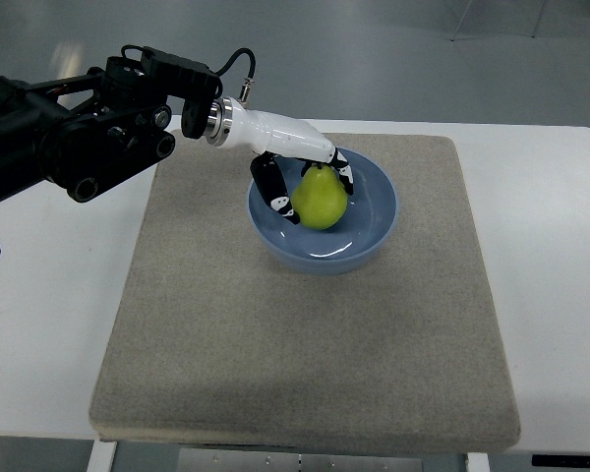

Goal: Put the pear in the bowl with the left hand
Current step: 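Lower the pear into the blue bowl and open the left hand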

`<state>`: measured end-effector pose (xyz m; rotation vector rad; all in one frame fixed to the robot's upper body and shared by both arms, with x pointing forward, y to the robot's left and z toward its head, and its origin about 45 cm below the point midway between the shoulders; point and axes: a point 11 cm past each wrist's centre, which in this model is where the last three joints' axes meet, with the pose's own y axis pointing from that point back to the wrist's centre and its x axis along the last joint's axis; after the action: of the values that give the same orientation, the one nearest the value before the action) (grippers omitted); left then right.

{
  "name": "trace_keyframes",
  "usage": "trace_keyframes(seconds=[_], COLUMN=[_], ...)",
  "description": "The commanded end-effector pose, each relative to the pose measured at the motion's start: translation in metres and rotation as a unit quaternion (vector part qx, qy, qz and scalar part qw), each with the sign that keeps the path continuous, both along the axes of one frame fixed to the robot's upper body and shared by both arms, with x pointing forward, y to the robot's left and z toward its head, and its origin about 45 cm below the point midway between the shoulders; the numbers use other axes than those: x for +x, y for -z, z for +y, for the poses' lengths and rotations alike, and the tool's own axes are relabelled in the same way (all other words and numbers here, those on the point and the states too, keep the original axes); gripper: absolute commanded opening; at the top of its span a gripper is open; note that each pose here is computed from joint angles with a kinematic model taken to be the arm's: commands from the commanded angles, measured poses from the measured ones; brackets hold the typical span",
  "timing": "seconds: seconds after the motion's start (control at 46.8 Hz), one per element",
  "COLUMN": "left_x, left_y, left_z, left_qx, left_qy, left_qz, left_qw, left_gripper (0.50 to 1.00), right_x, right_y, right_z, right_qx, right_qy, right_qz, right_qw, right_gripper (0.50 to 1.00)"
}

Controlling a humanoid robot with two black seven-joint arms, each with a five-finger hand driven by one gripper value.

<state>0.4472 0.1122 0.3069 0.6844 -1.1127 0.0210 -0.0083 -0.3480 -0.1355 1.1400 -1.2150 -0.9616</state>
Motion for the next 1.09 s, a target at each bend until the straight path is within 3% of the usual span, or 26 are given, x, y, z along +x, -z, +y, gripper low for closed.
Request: trace_keyframes(seconds=[0.0, 0.15, 0.299, 0.363, 0.427, 0.555, 0.641, 0.769, 0.897, 1.068], left_x=[-0.001, -0.002, -0.004, -0.005, -0.005, -0.005, -0.006, -0.006, -0.005, -0.005], left_y=[0.005, 0.008, 0.018, 0.02, 0.02, 0.021, 0.02, 0.02, 0.019, 0.018], left_z=[0.0, -0.002, -0.001, -0.001, -0.001, -0.001, -0.001, -0.001, -0.001, -0.002], left_qx=[0.0, -0.002, -0.008, -0.009, -0.01, -0.011, -0.013, -0.013, -0.015, -0.017], left_qy=[0.0, 0.001, -0.003, -0.003, -0.004, -0.004, -0.005, -0.005, -0.005, -0.005], left_qz=[0.003, 0.006, 0.014, 0.016, 0.017, 0.019, 0.02, 0.02, 0.02, 0.019], left_qw=[1.0, 1.0, 1.0, 1.0, 1.0, 1.0, 1.0, 1.0, 1.0, 1.0], left_gripper=[0.5, 0.52, 0.683, 0.698, 0.754, 0.784, 0.842, 0.851, 0.971, 0.992], right_x=[0.0, 0.0, 0.0, 0.0, 0.0, 0.0, 0.0, 0.0, 0.0, 0.0], right_y=[0.0, 0.0, 0.0, 0.0, 0.0, 0.0, 0.0, 0.0, 0.0, 0.0], right_z=[0.0, 0.0, 0.0, 0.0, 0.0, 0.0, 0.0, 0.0, 0.0, 0.0], right_qx=[0.0, 0.0, 0.0, 0.0, 0.0, 0.0, 0.0, 0.0, 0.0, 0.0], right_qy=[0.0, 0.001, 0.001, 0.0, 0.0, 0.0, 0.001, 0.001, 0.001, 0.0], right_qz=[0.0, 0.0, 0.0, 0.0, 0.0, 0.0, 0.0, 0.0, 0.0, 0.0], right_qw=[1.0, 1.0, 1.0, 1.0, 1.0, 1.0, 1.0, 1.0, 1.0, 1.0], right_gripper=[0.926, 0.926, 0.924, 0.924, 0.924, 0.926, 0.926, 0.926, 0.924, 0.924])
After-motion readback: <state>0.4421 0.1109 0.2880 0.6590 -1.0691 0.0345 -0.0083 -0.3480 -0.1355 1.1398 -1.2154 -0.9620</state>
